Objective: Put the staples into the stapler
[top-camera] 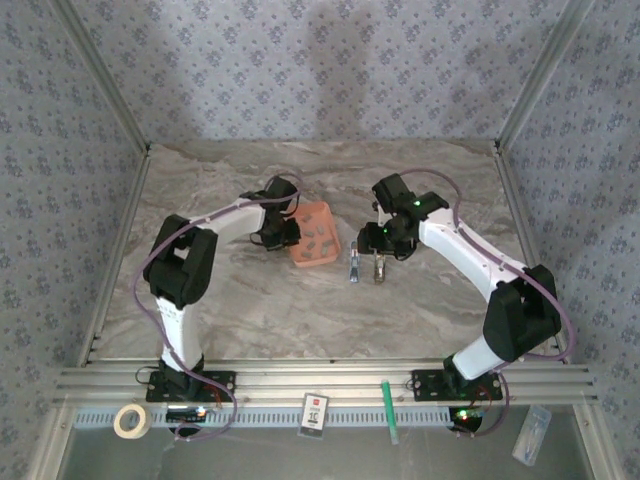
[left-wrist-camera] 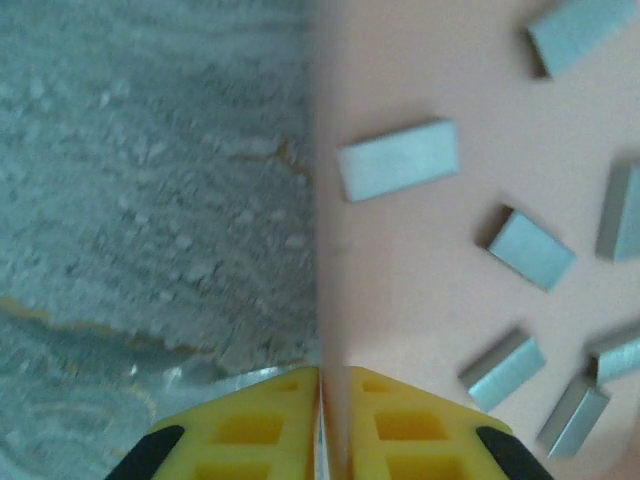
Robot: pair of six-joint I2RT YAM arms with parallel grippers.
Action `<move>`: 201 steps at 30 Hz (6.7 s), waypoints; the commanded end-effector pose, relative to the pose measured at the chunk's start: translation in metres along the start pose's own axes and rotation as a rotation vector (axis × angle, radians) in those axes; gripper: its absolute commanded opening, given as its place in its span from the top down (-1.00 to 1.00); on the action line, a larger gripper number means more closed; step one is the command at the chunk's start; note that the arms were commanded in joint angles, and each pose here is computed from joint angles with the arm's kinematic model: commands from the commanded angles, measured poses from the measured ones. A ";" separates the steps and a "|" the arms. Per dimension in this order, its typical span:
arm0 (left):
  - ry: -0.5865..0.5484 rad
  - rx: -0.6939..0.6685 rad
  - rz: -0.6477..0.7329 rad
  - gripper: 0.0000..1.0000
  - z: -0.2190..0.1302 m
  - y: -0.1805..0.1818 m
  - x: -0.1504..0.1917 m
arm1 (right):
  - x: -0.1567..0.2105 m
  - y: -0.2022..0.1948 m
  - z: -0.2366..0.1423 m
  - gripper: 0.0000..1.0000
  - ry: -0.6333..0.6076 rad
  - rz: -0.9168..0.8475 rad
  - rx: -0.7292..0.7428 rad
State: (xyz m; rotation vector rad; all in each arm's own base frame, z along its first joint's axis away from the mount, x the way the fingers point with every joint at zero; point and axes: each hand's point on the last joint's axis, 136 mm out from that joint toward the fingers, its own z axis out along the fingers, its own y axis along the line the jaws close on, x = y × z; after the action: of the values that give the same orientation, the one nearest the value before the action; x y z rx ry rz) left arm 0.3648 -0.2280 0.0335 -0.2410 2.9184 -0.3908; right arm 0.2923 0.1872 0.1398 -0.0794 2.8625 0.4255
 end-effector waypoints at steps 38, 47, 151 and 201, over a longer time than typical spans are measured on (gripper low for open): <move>-0.281 0.140 -0.084 -0.56 -0.116 0.101 0.034 | 0.019 0.129 0.033 0.11 0.136 -0.570 -0.077; -0.287 0.183 -0.227 -0.56 -0.107 0.135 0.027 | 0.014 0.138 0.076 0.18 0.188 -0.684 0.001; -0.578 0.499 1.117 -0.66 -0.157 -0.006 0.090 | 0.126 -0.014 0.051 0.73 0.064 0.047 0.210; -0.625 0.413 1.066 -0.68 -0.142 0.000 0.078 | 0.133 -0.038 0.078 0.39 0.335 0.064 0.239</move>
State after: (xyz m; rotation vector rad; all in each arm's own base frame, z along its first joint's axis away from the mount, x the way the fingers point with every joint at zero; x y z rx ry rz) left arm 0.2572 -0.2039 0.1427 1.0031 1.9510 -0.5516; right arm 0.1812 0.1686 0.0227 0.0142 3.2249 0.0805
